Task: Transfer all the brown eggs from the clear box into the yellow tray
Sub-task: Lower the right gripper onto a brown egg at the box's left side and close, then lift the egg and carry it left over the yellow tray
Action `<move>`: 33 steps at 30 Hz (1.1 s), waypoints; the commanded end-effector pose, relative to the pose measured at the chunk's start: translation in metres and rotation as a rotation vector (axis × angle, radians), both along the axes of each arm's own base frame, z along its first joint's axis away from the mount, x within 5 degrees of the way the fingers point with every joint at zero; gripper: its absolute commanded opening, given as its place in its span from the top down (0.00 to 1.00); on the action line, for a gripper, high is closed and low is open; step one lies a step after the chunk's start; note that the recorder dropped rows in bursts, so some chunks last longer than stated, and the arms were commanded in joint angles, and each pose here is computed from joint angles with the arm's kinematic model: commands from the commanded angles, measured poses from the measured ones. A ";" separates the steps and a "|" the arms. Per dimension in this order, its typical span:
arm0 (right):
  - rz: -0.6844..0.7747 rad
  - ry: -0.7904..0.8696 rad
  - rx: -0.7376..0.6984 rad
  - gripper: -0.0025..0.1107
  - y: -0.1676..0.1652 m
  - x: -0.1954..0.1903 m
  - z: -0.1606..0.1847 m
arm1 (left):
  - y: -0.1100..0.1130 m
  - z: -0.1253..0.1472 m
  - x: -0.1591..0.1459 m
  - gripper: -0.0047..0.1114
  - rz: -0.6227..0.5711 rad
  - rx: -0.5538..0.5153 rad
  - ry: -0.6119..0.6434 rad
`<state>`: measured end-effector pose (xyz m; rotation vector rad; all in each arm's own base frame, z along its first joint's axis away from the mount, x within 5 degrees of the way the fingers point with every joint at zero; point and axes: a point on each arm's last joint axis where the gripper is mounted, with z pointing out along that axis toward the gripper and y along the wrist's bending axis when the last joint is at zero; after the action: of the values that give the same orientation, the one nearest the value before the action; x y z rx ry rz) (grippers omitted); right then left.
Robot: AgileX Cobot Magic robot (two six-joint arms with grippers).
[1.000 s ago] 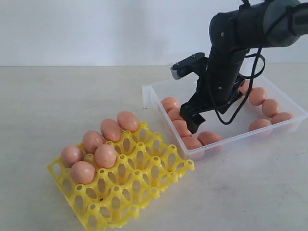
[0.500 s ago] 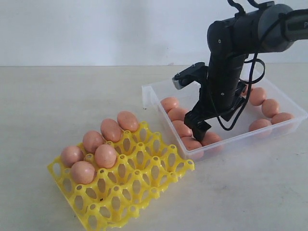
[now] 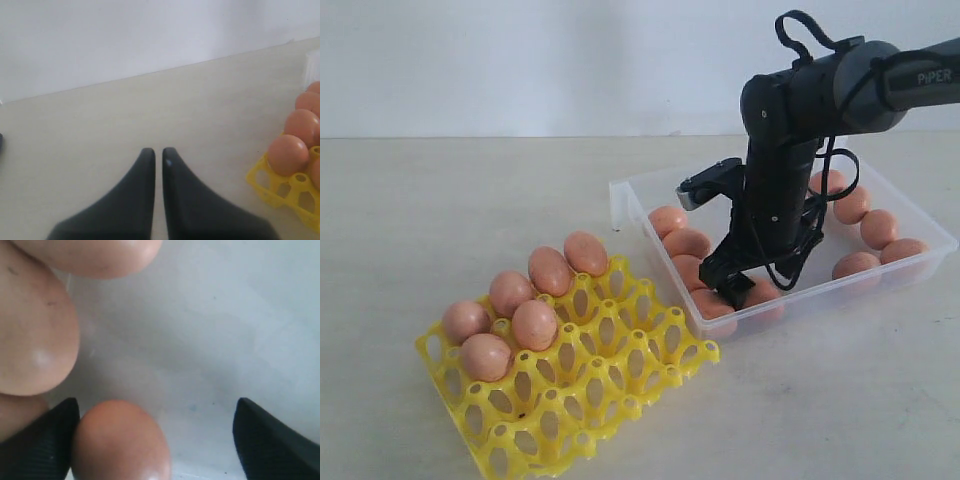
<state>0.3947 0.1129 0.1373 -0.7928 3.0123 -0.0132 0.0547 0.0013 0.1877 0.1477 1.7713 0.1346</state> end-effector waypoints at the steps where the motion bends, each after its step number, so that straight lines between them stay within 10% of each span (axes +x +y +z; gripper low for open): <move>1: -0.089 0.016 0.006 0.62 -0.001 -0.002 -0.002 | 0.000 -0.001 0.000 0.92 -0.007 -0.005 0.000; 4: -0.083 0.046 -0.004 0.98 -0.002 -0.004 -0.002 | 0.000 -0.001 0.000 0.92 -0.007 -0.005 0.000; 22: -0.012 -0.025 -0.059 0.97 -0.008 0.001 0.005 | 0.000 -0.001 0.000 0.92 -0.007 -0.005 0.000; 33: -0.150 -0.556 0.025 0.97 -0.016 0.005 0.123 | 0.000 -0.001 0.000 0.92 -0.007 -0.005 0.000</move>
<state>0.4033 0.1009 0.2204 -0.5937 2.6651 -0.1973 0.0547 0.0013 0.1877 0.1477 1.7713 0.1346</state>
